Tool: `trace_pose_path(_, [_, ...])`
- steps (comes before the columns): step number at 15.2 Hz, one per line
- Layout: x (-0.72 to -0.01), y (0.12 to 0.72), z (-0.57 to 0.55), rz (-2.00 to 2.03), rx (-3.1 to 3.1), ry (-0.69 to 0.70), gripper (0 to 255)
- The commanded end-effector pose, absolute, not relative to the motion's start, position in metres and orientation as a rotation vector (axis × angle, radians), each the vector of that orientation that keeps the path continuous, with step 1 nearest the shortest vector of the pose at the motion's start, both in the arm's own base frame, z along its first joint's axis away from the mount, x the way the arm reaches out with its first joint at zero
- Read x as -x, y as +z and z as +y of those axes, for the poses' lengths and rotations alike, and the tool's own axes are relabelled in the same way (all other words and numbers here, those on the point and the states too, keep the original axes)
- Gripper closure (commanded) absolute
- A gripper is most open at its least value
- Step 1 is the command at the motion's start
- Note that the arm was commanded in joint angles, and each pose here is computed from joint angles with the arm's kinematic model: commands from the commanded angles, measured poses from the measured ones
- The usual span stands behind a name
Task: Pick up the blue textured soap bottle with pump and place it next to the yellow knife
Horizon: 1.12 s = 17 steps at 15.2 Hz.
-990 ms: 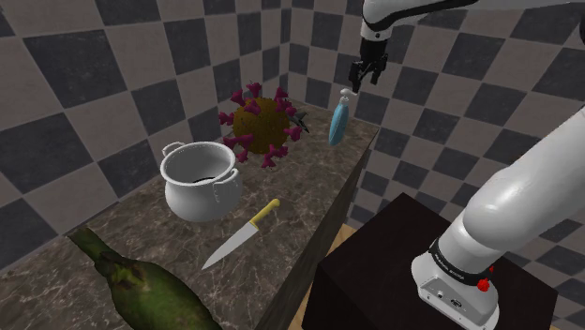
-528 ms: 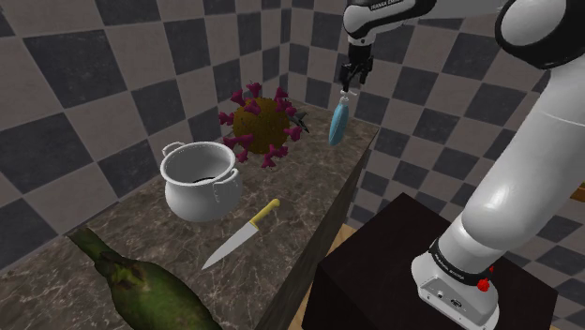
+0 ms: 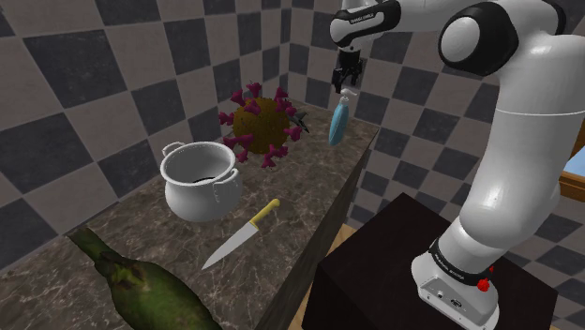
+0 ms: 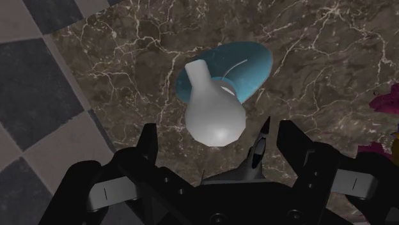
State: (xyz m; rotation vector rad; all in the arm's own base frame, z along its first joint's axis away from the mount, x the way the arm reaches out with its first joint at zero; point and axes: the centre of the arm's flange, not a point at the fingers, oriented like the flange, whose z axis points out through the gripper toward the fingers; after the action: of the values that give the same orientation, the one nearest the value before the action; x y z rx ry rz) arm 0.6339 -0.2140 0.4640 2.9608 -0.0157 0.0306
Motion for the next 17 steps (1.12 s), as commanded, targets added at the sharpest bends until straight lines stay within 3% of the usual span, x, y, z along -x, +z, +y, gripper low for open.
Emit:
trace_pose_path(1, [-0.636,0.454,-0.216,-0.014,-2.96,0.031,0])
trace_pose_path(13, [-0.636,0.43,-0.221,-0.014,-2.96,0.031,0])
trace_pose_path(14, [-0.636,0.43,-0.221,-0.014,-2.96,0.031,255])
trace_pose_path(17, [-0.636,0.43,-0.221,-0.014,-2.96,0.031,255])
